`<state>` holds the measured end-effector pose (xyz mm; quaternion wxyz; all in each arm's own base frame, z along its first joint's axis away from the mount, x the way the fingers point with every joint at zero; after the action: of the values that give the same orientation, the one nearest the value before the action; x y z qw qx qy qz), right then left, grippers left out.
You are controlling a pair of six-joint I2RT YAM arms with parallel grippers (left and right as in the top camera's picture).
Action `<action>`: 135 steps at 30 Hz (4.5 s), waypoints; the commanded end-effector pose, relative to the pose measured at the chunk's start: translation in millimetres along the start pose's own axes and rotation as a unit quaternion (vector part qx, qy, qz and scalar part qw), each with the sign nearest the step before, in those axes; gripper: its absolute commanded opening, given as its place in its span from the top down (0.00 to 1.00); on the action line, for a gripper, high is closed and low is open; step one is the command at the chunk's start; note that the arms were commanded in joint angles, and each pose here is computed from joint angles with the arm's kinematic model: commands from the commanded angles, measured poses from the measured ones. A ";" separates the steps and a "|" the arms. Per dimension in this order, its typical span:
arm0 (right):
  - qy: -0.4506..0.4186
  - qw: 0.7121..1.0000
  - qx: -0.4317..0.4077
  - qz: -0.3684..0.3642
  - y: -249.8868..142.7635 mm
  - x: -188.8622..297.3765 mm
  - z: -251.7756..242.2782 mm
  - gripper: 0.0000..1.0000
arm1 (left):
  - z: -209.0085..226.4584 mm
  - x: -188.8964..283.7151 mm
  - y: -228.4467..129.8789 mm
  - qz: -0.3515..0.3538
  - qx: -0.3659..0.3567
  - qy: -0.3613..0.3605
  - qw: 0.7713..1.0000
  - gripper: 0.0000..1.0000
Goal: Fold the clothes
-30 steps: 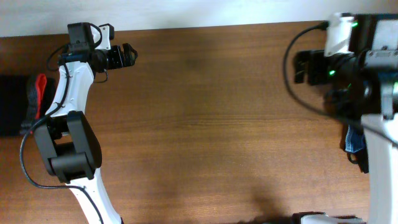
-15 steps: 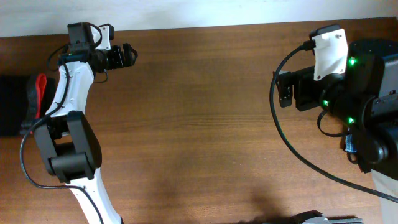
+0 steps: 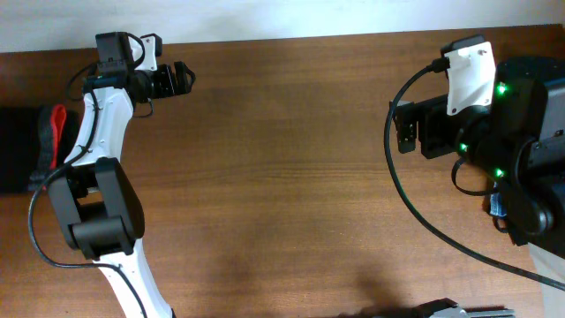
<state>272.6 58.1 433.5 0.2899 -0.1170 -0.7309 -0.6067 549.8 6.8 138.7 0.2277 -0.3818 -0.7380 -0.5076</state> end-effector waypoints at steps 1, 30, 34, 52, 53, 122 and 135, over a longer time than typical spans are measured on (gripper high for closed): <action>-0.005 1.000 0.002 -0.003 0.2 2.5 0.1 0.01 | -8.4 18.9 10.8 -0.019 -0.005 0.002 1.000 0.01; -0.002 1.000 0.002 0.025 -2.8 -19.3 0.3 0.01 | 242.1 189.3 -16.2 -0.038 0.136 0.370 0.918 1.00; 0.000 0.999 0.002 0.038 -4.3 -29.8 0.3 0.01 | 267.3 207.5 -29.2 -0.042 0.164 0.360 0.918 1.00; 0.003 0.998 0.001 0.069 -8.9 -54.8 0.1 0.01 | 324.3 148.3 -77.6 0.017 0.134 0.292 0.947 1.00; 0.003 0.998 0.001 0.070 -9.1 -55.5 0.1 0.01 | 326.6 144.0 -81.6 0.022 0.136 0.290 0.947 1.00; 0.008 0.994 0.001 0.111 -17.9 -88.9 0.9 0.01 | 229.7 -37.2 -46.8 -0.024 0.058 0.224 0.973 1.00; 0.008 0.994 0.001 0.111 -17.9 -88.9 0.9 0.01 | 227.1 -38.8 -56.3 -0.007 0.084 0.221 0.971 1.00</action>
<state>333.3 70.6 370.8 0.3629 -0.1868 -0.7091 -0.5750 553.3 212.3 44.1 0.3844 -0.1834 -0.7160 -0.5531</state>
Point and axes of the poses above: each gripper's point midway between its finger pads, its own x axis back along the fingers, its own z axis along the line the jaws close on, y = z × x, the point moved 4 cm from there along x, back along the fingers, and after that the axes turned 4 degrees about x, right-handed, at the moved point
